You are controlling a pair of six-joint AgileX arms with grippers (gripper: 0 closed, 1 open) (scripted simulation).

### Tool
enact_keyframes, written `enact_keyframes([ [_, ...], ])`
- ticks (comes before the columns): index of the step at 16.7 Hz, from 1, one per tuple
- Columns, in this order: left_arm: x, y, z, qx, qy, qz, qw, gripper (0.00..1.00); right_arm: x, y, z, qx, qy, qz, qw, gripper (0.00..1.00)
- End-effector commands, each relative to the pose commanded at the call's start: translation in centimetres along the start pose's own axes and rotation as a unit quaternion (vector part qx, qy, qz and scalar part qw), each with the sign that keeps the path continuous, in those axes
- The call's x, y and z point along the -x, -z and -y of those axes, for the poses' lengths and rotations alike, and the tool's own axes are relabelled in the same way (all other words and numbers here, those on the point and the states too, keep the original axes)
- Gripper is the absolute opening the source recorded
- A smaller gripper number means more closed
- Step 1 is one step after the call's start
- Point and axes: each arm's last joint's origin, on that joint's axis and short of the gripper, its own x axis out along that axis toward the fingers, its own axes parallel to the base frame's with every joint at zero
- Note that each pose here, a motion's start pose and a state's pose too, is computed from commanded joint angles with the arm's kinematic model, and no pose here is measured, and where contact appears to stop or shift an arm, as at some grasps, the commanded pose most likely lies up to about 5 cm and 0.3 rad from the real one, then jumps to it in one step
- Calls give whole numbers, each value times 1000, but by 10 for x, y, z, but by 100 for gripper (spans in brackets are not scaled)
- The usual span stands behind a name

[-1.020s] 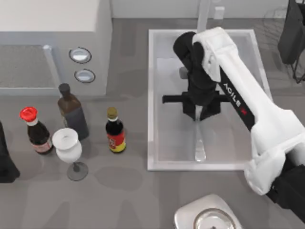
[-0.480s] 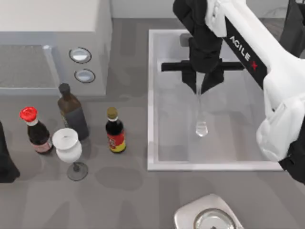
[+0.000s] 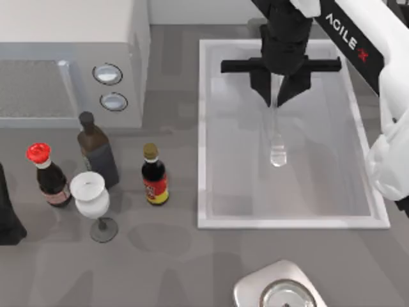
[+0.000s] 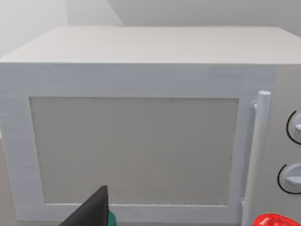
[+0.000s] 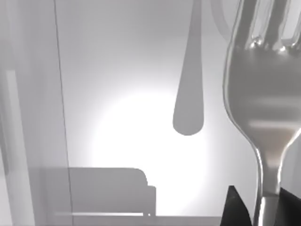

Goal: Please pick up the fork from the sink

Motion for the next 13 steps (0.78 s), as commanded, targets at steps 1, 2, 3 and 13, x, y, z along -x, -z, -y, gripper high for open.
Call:
enact_keyframes([
  [1, 0, 0, 0, 0, 0, 0, 1000, 100, 0, 0, 0, 0, 0, 0, 1000, 0],
  [2, 0, 0, 0, 0, 0, 0, 1000, 100, 2, 0, 0, -1, -1, 2, 1000, 0],
  [3, 0, 0, 0, 0, 0, 0, 1000, 100, 2, 0, 0, -1, -1, 2, 1000, 0],
  [13, 0, 0, 0, 0, 0, 0, 1000, 100, 62, 12, 117, -2, 4, -11, 1000, 0],
])
